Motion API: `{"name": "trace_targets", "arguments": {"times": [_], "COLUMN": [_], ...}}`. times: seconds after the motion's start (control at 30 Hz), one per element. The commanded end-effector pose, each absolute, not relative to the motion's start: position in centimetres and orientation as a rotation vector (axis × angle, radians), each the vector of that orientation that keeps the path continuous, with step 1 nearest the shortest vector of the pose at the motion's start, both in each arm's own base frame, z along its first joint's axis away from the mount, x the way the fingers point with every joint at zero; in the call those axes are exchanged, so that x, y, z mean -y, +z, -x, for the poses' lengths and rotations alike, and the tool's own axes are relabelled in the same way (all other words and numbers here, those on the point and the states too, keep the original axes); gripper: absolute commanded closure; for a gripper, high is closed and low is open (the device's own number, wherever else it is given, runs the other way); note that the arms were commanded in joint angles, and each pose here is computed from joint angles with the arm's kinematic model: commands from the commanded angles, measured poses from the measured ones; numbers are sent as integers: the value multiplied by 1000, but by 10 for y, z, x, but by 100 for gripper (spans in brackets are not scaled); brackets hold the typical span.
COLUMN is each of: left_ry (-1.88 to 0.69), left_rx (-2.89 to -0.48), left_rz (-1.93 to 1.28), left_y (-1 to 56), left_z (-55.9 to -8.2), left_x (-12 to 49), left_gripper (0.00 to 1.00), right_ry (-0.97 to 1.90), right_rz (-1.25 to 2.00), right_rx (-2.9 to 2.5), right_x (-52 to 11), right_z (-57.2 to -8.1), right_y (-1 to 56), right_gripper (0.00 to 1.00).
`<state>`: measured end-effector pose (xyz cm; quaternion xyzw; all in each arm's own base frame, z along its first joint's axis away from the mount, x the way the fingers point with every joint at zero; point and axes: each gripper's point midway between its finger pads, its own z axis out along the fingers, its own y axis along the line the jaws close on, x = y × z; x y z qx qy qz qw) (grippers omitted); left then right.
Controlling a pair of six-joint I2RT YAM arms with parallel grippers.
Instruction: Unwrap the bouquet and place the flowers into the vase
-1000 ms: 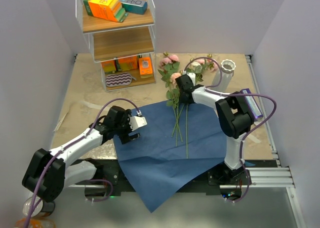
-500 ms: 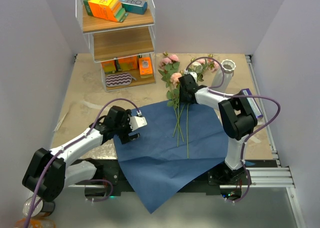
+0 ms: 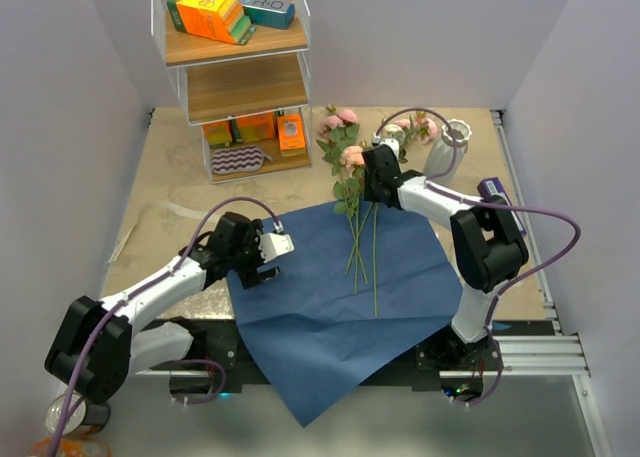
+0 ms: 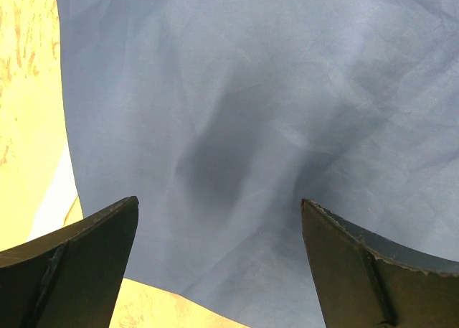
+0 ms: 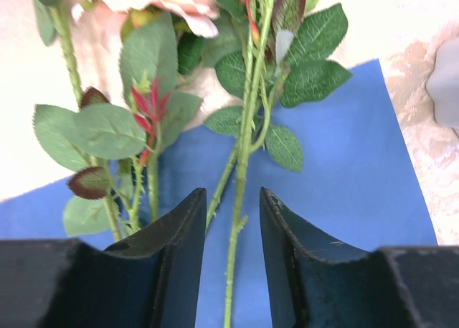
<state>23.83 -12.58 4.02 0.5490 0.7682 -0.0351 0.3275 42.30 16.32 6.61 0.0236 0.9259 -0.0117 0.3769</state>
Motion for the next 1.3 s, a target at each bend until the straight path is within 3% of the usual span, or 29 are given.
{"name": "trace_targets", "arguments": {"times": [0.0, 0.67, 0.97, 1.07, 1.1, 1.27], "left_ry": [-66, -77, -67, -71, -71, -66], "left_rx": [-1987, -1976, -1989, -1992, -1992, -1994], "left_rz": [-1436, -1398, -1408, -1409, -1409, -1415], "left_y": [42, 60, 54, 53, 53, 51], "left_z": [-244, -257, -254, -254, -254, -253], "left_x": [125, 133, 130, 130, 130, 129], "left_gripper": [0, 0, 0, 0, 0, 0], "right_ry": [-63, -107, -85, -86, -87, -52], "right_rz": [-64, -97, -67, -34, -29, -46], "right_rx": [-2359, -2423, -2433, -2437, -2439, -2407], "right_x": [-156, -158, -169, -171, -171, -171], "right_z": [-421, -430, -445, -448, -447, -445], "right_y": [66, 35, 19, 13, 11, 22], "right_gripper": [63, 65, 72, 86, 98, 100]}}
